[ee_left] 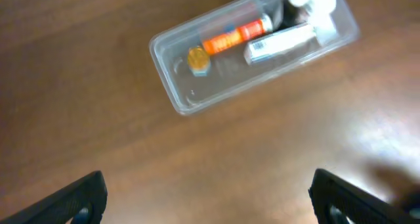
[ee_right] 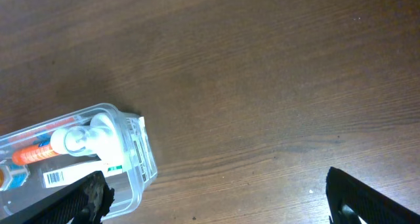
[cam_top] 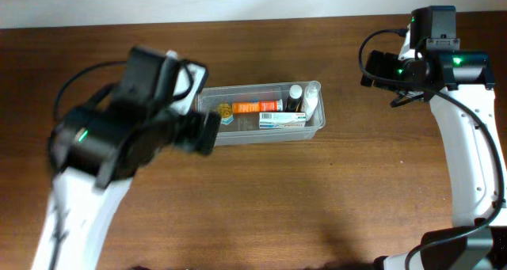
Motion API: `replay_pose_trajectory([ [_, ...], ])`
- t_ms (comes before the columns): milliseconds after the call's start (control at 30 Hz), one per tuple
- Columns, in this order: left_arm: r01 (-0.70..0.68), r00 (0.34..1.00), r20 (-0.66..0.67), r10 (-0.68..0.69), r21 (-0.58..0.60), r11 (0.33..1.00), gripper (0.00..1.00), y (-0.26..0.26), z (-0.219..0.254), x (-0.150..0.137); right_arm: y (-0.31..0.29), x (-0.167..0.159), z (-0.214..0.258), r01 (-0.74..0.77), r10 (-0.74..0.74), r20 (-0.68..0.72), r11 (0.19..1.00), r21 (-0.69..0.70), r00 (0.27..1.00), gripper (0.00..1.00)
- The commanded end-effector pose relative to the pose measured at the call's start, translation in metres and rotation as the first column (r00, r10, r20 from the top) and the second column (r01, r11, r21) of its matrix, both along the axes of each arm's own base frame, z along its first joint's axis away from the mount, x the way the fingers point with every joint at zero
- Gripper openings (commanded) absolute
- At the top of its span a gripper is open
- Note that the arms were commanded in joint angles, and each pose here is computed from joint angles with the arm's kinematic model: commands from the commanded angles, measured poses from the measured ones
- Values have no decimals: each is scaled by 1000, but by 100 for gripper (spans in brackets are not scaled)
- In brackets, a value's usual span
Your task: Pack container
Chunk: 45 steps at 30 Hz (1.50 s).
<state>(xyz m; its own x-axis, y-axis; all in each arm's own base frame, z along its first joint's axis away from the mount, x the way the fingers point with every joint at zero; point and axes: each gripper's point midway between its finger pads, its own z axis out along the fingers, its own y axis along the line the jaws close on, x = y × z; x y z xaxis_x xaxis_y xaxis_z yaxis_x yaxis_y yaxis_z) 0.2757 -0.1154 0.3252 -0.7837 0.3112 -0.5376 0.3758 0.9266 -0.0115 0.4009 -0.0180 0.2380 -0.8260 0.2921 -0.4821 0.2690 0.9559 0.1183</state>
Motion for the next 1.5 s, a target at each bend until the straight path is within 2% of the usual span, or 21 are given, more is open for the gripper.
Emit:
replay_pose_trajectory([
  [0, 20, 1000, -23, -21, -32, 999, 99, 4, 8, -29, 1, 1, 1, 6, -6, 4, 1000, 8, 1000, 98],
  [167, 19, 993, -112, -18, 2, 1000, 99, 23, 4, -76, 0, 1, 1, 6, -6, 4, 1000, 8, 1000, 98],
  [400, 31, 997, -67, -33, -37, 999, 99, 25, 15, -89, 0, 1, 1, 6, -6, 4, 1000, 8, 1000, 98],
  [533, 30, 999, -18, -32, -64, 997, 99, 21, 19, -81, 1, 1, 1, 6, -6, 4, 1000, 8, 1000, 98],
  [767, -59, 968, 231, 94, -156, 986, 99, 38, 20, -48, 0, 1, 1, 6, -6, 4, 1000, 7, 1000, 98],
  [1067, -97, 869, 455, 193, -224, 970, 99, 57, -40, -27, 0, 1, 1, 6, -6, 4, 1000, 7, 1000, 98],
  [1267, -36, 718, 667, 201, -252, 967, 100, 60, -53, -21, 1, 1, 1, 6, -6, 4, 1000, 8, 1000, 98],
  [1467, 8, 565, 792, 232, -286, 958, 99, 66, -69, -27, 0, 1, 1, 6, -6, 4, 1000, 7, 1000, 98],
])
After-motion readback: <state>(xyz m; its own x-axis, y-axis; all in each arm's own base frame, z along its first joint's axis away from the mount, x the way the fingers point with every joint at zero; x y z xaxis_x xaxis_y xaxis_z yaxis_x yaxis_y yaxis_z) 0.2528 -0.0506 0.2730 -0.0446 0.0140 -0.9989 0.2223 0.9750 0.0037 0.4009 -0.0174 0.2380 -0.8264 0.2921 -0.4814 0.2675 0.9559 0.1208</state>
